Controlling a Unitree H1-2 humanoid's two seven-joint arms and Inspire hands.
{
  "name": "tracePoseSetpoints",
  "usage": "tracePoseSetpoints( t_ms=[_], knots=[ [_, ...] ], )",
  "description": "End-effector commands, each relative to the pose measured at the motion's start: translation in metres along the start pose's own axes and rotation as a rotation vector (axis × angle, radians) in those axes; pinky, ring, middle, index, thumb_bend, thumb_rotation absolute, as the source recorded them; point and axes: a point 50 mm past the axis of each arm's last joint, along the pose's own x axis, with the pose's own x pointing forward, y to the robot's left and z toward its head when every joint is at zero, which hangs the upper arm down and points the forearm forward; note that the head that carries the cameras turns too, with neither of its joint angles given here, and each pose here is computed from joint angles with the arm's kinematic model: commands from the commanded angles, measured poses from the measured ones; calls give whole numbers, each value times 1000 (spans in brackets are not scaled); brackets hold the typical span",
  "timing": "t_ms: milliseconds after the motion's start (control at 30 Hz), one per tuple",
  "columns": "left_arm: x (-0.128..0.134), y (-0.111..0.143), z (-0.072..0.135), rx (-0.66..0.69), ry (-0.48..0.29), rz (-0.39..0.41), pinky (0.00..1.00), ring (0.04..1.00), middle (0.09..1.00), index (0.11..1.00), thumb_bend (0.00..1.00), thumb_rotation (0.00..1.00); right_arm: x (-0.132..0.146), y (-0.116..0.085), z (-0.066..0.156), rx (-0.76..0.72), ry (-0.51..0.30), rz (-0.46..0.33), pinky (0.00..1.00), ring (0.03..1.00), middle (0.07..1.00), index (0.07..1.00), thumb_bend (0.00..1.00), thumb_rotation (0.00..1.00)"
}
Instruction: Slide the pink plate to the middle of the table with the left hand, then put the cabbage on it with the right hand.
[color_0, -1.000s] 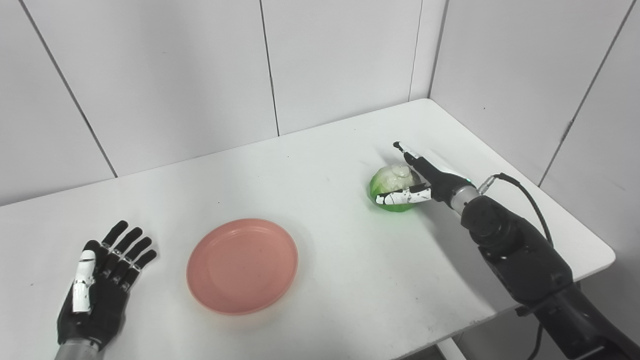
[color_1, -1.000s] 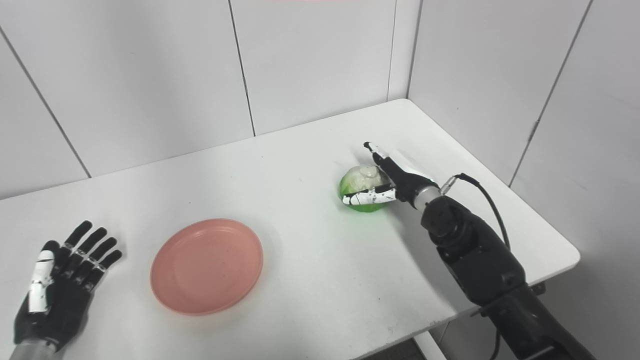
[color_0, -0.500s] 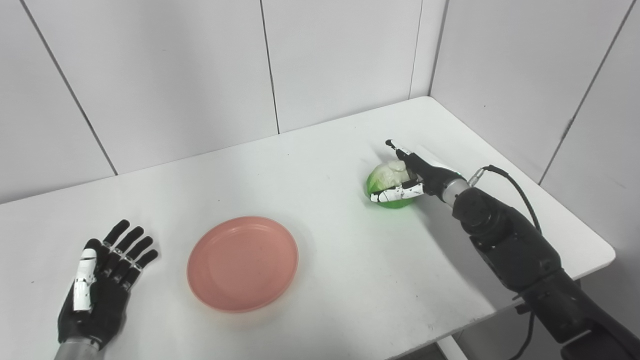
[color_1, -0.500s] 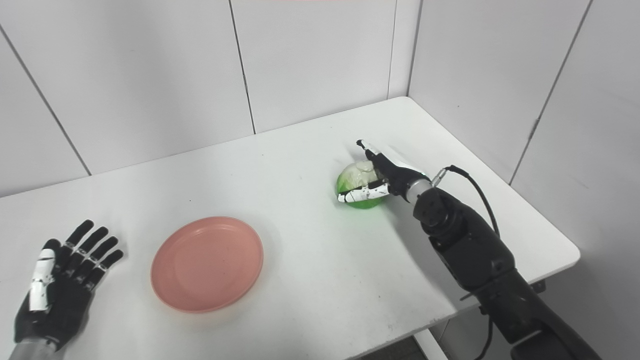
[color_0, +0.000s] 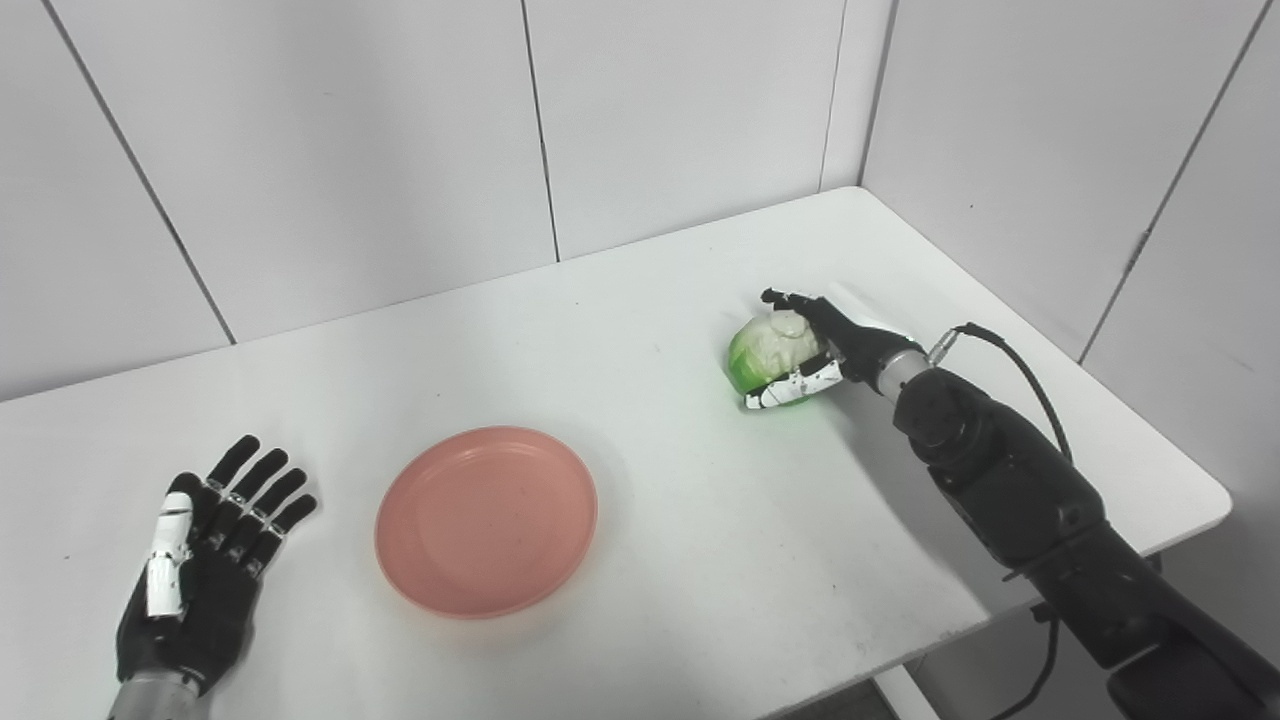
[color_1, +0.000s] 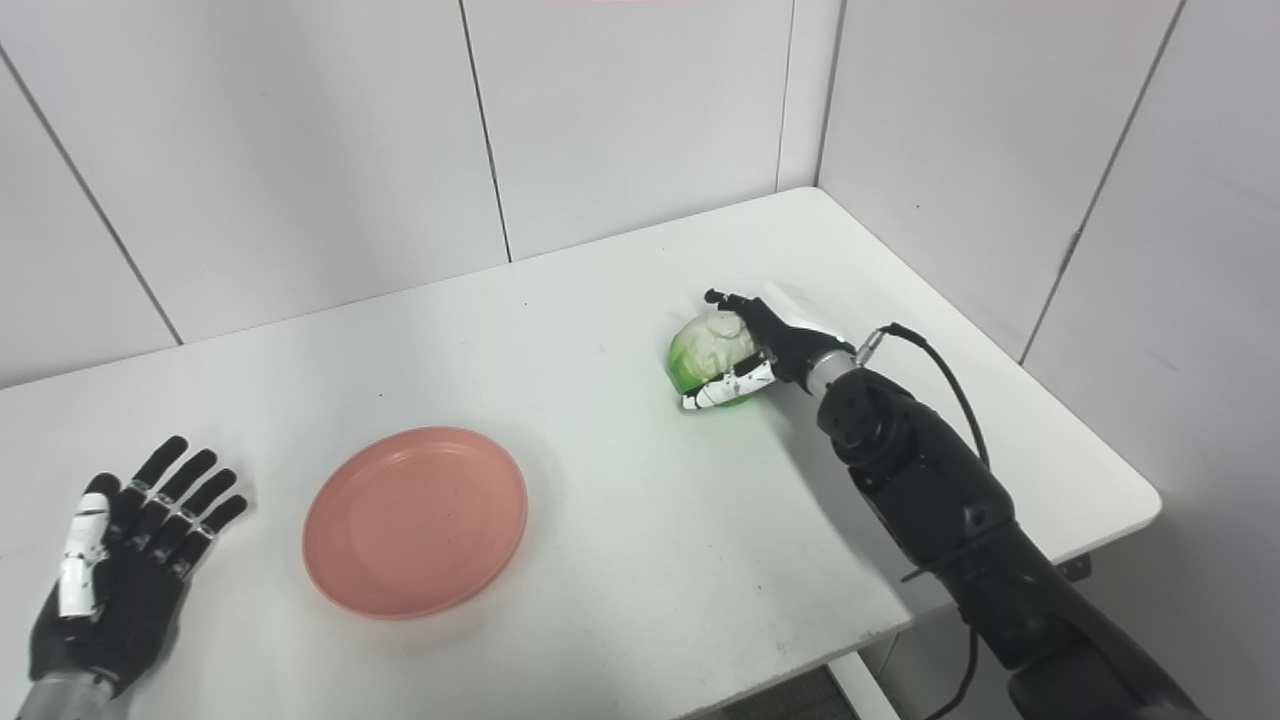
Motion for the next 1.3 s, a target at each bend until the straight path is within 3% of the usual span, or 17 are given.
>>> tracePoseSetpoints(
  t_ms=[0,33,67,133,233,733,900,1100,1267],
  knots=[
    [1,2,-1,-2,19,9,745,785,802,790,457,815,2,-6,6,11,-42,-9,558,590,628,652,912,87],
    [1,2,-1,-5,18,9,733,777,796,784,459,808,2,-6,6,9,-40,-9,527,556,593,573,722,110],
    [1,1,0,-8,17,7,726,773,792,781,459,804,1,-5,6,6,-36,-9,511,538,575,532,625,122],
    [1,0,0,-12,16,7,724,773,792,782,453,800,1,-5,6,9,-31,-12,461,492,532,497,544,130],
    [0,-1,1,-10,17,8,731,775,796,787,454,799,0,-5,6,21,-31,-20,411,450,473,507,530,11],
    [4,0,-6,-2,13,-4,754,789,804,800,447,841,-7,-12,12,117,-84,-126,376,420,445,520,527,0],
    [5,-3,-10,0,9,-2,767,798,811,804,455,833,-15,-23,32,120,-159,-167,362,414,447,520,526,0],
    [6,-13,-12,-5,1,-10,769,810,824,816,458,831,-29,-37,80,113,-271,-174,360,403,442,527,525,0],
    [8,-26,-18,-10,-12,-20,805,833,844,836,441,867,-35,-33,119,111,-397,-135,351,402,445,523,526,0]
  ],
)
